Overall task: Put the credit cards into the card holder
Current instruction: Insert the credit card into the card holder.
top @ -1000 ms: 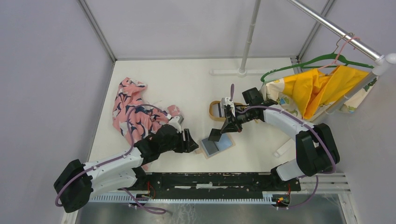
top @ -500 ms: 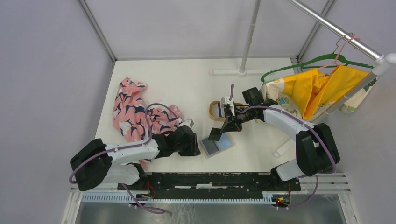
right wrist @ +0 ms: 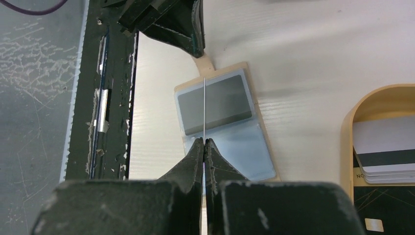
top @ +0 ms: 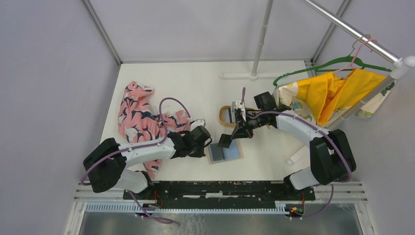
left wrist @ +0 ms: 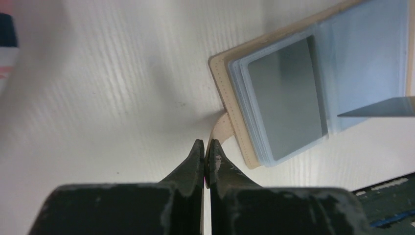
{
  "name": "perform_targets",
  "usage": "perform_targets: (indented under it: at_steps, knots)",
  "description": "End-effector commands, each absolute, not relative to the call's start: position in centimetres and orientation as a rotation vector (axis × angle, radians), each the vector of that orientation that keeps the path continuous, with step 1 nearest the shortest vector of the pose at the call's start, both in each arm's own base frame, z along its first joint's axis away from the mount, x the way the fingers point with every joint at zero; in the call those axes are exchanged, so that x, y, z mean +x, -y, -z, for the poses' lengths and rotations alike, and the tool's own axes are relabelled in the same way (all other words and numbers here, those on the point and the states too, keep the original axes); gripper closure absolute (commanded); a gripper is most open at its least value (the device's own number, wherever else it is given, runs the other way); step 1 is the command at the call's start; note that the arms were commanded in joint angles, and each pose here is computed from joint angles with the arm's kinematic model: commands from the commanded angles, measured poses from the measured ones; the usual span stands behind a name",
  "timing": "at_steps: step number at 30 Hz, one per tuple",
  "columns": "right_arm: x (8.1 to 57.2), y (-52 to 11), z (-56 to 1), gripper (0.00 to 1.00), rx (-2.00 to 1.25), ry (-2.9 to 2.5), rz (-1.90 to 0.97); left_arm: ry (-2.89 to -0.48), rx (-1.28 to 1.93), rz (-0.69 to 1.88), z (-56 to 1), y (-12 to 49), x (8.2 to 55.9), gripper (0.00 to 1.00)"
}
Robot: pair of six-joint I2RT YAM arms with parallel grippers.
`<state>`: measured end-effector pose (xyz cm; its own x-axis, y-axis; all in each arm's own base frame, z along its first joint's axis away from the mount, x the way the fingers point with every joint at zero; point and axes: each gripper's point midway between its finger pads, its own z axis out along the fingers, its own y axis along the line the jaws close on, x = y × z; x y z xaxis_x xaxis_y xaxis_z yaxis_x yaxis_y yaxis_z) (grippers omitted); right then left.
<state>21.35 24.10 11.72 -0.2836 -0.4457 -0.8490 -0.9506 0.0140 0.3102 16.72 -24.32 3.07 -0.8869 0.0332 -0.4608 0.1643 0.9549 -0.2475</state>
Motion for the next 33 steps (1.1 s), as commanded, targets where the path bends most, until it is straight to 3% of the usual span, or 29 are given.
perform_targets:
  at_steps: [1,7,16,23,33]
  knots:
    - [20.9,-24.9,-12.2,1.0,-1.365,-1.746,-1.334,-2.578,0.232,0.099,-3.8,21.1,19.2,0.98]
    - [20.3,-25.5,-11.8,1.0,-1.236,-1.791,-1.457,-2.553,0.223,-0.039,-3.6,19.4,21.9,0.98]
    - [20.4,-25.8,-10.6,1.0,-0.89,-1.978,-1.527,-2.492,0.261,-0.046,-4.4,20.5,25.6,0.97]
    - [20.8,-25.8,-9.4,1.0,-0.564,-2.141,-1.565,-2.499,0.289,-0.026,-3.7,21.1,25.8,0.97]
    - [20.1,-26.0,-7.9,1.0,-0.387,-2.257,-1.607,-2.502,0.297,0.046,-3.9,21.8,25.3,0.98]
